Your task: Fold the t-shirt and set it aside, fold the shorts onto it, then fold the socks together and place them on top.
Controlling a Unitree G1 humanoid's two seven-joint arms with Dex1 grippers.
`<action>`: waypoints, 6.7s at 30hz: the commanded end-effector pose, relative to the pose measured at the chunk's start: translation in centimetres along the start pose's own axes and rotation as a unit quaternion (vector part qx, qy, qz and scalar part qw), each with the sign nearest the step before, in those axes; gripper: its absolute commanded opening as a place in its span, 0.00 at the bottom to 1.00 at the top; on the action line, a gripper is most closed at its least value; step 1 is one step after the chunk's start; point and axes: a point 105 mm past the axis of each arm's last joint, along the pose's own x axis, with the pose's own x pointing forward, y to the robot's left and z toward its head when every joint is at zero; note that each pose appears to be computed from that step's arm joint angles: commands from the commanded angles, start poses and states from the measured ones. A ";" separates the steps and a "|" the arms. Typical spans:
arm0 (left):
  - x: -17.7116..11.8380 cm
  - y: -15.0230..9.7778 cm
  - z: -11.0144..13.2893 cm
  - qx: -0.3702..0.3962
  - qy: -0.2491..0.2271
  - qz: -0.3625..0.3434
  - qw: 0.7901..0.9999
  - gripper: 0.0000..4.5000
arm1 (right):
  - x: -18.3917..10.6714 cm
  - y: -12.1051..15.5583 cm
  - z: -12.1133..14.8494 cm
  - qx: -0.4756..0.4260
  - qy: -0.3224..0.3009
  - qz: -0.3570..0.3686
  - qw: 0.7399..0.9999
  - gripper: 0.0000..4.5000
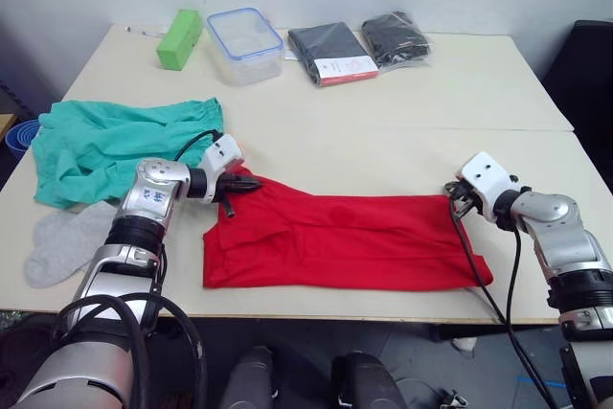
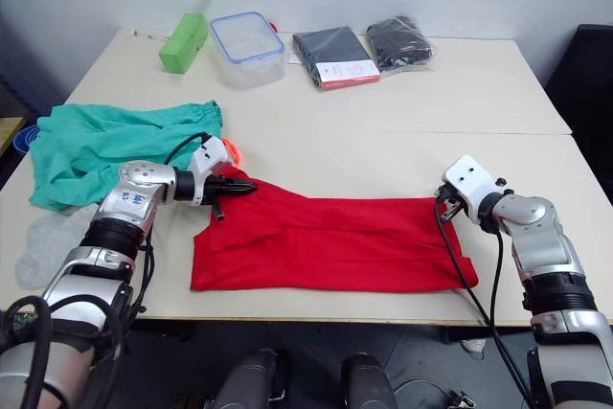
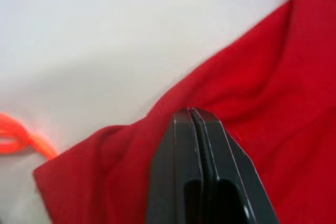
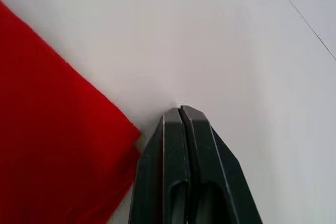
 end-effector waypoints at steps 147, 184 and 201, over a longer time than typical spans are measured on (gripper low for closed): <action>0.4 1.8 1.6 0.029 0.164 -0.030 0.986 0.48 | 3.6 8.3 6.7 0.411 -0.015 0.018 0.911 1.00; -3.4 -6.9 -3.5 -0.167 0.137 -0.067 0.974 0.00 | 6.8 2.3 8.9 0.323 -0.027 0.018 0.946 0.01; -1.5 -11.4 -3.2 -0.367 0.072 0.051 0.926 0.00 | 6.8 2.5 9.1 0.267 -0.029 0.073 0.960 0.09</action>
